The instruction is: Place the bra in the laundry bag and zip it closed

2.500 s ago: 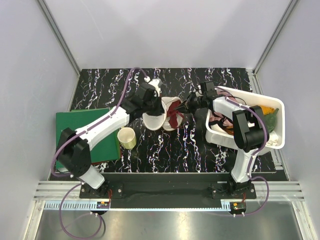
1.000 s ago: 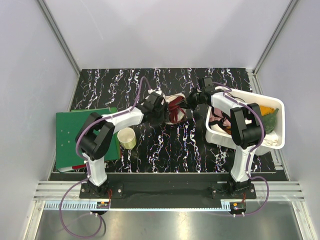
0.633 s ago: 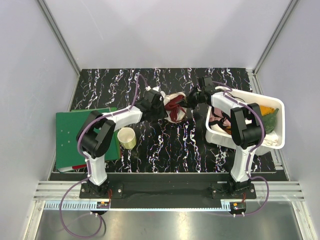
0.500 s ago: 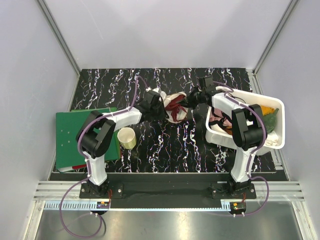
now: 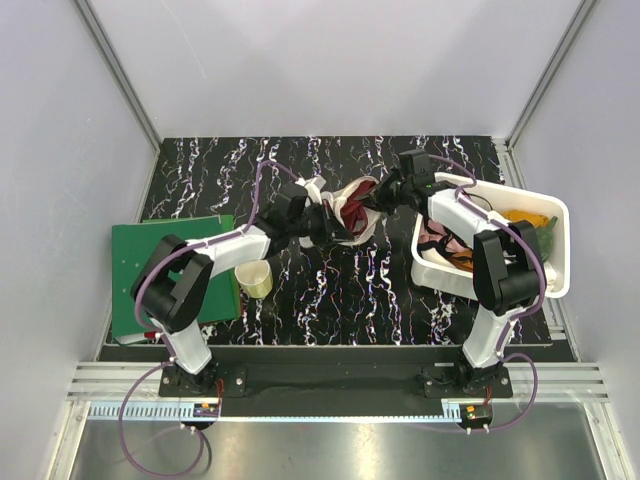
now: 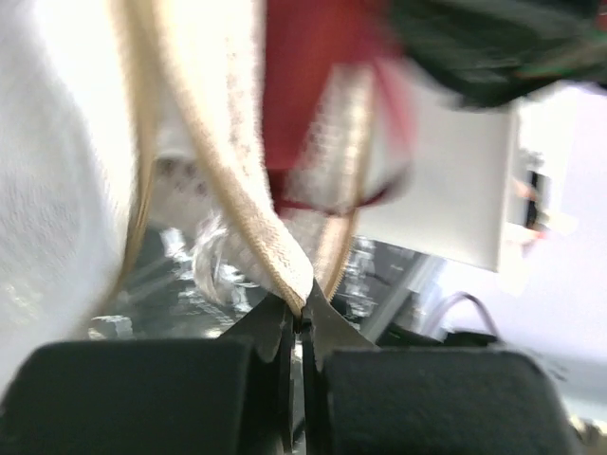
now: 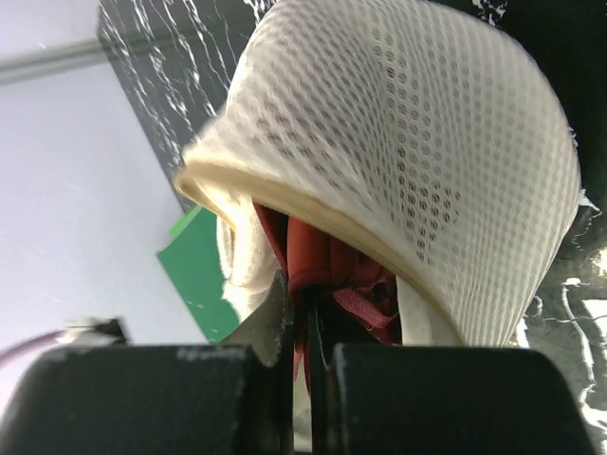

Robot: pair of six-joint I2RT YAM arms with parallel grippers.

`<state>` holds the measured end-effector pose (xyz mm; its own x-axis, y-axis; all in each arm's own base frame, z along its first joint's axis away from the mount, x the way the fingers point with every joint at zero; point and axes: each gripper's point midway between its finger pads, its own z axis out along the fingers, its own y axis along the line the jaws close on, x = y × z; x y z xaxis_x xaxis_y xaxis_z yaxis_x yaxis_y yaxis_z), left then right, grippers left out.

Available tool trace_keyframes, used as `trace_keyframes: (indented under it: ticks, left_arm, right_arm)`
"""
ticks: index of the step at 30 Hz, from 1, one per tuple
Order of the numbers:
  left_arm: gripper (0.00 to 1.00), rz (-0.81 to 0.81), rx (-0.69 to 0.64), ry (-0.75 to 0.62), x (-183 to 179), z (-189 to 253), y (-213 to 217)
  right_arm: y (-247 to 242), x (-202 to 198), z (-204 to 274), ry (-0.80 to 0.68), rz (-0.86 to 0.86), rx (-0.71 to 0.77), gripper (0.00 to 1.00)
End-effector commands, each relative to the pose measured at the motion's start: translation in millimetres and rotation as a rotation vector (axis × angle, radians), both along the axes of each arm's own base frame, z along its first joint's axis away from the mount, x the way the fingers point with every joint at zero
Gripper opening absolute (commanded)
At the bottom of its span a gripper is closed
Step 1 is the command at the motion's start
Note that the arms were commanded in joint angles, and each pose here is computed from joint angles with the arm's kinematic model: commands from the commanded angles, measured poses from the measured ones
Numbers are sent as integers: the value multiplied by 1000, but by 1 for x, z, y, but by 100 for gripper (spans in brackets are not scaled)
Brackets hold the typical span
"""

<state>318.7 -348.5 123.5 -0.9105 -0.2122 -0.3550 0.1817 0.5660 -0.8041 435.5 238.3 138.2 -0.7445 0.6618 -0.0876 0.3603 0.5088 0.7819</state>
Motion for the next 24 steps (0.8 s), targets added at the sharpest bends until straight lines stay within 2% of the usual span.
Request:
trace_keyframes:
  ticks: [1, 5, 12, 15, 18, 19, 21, 22, 24]
  left_arm:
    - [0, -170, -219, -12, -21, 49, -21]
    - [0, -178, -254, -20, -22, 55, -21]
    - [0, -82, -174, -11, -2, 49, 4]
    - [0, -51, -124, -9, 5, 43, 20]
    - [0, -69, -81, -4, 5, 36, 24]
    - [0, -72, -72, 4, 5, 31, 25]
    - [0, -71, -64, 7, 4, 28, 25]
    - [0, -70, -55, -1, 4, 26, 27]
    - [0, -61, -33, -2, 4, 24, 30]
  right_arm:
    - [4, 4, 17, -171, 47, -92, 0]
    - [7, -9, 0, -165, 112, -125, 0]
    - [-5, -24, -21, -234, 200, -299, 0]
    - [-8, -30, -26, -203, 282, -363, 2]
    - [-10, -36, -34, -143, 352, -400, 11]
    - [-10, -38, -39, -119, 363, -405, 18]
    - [-12, -43, -35, -92, 394, -434, 25]
    - [-13, -44, -30, -99, 398, -440, 36]
    - [-16, -50, -22, -84, 425, -458, 45]
